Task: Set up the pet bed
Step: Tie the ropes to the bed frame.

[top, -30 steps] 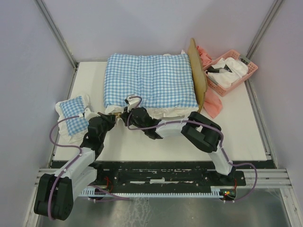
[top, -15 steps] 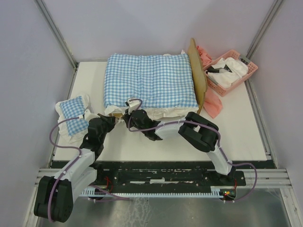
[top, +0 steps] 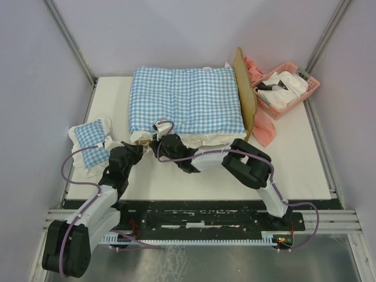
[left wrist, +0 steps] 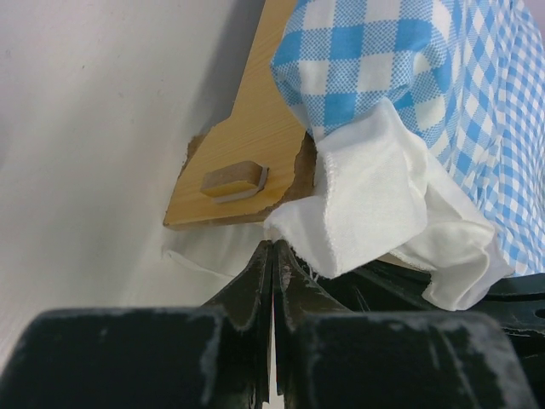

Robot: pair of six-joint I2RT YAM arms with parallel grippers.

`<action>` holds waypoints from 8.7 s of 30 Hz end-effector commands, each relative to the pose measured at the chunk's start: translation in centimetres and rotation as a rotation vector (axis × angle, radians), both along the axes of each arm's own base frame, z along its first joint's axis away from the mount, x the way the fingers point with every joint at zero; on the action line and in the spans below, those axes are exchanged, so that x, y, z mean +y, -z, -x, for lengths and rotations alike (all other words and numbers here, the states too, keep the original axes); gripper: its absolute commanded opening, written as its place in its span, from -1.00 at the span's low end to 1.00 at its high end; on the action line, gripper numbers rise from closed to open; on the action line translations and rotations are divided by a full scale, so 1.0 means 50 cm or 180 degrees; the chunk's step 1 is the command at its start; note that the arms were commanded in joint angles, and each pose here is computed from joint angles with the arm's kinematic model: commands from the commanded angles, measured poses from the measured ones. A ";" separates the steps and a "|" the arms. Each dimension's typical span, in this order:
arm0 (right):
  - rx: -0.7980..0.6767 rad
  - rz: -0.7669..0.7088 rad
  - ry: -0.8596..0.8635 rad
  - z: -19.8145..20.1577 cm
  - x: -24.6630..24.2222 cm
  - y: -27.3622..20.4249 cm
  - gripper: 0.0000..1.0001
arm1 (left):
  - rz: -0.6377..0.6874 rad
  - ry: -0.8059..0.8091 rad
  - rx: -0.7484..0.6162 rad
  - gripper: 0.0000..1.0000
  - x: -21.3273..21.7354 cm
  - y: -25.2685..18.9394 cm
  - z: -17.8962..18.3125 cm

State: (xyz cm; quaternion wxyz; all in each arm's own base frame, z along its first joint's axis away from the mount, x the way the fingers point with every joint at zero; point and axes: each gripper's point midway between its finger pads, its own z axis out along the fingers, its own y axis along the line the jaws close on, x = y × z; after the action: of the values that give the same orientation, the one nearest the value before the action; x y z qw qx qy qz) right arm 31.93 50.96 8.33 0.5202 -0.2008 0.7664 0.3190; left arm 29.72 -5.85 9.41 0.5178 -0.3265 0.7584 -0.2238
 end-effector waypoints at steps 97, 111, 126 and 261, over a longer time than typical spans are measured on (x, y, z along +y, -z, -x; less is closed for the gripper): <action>-0.2022 0.1398 -0.2163 0.018 0.052 -0.044 -0.96 | 0.0063 0.0019 -0.0151 -0.95 -0.002 -0.040 0.003; -0.1959 0.1274 -0.2185 0.017 0.075 -0.048 -0.96 | 0.0141 -0.0005 -0.0100 -0.75 -0.004 -0.039 0.005; -0.1875 0.1327 -0.2295 0.015 0.090 -0.020 -0.96 | 0.0425 -0.1050 0.0212 -0.21 0.087 -0.029 0.059; -0.5251 0.4383 -0.2892 -0.024 0.082 0.120 -0.96 | 0.1210 -0.1281 0.0109 -0.95 0.084 -0.075 -0.050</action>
State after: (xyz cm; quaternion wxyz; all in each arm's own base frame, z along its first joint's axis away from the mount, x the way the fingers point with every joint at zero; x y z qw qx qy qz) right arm 31.68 57.23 4.14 0.5079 -0.8352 0.0493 -0.2052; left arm 30.83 -2.42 9.68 0.4222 -0.5813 0.6528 -0.2402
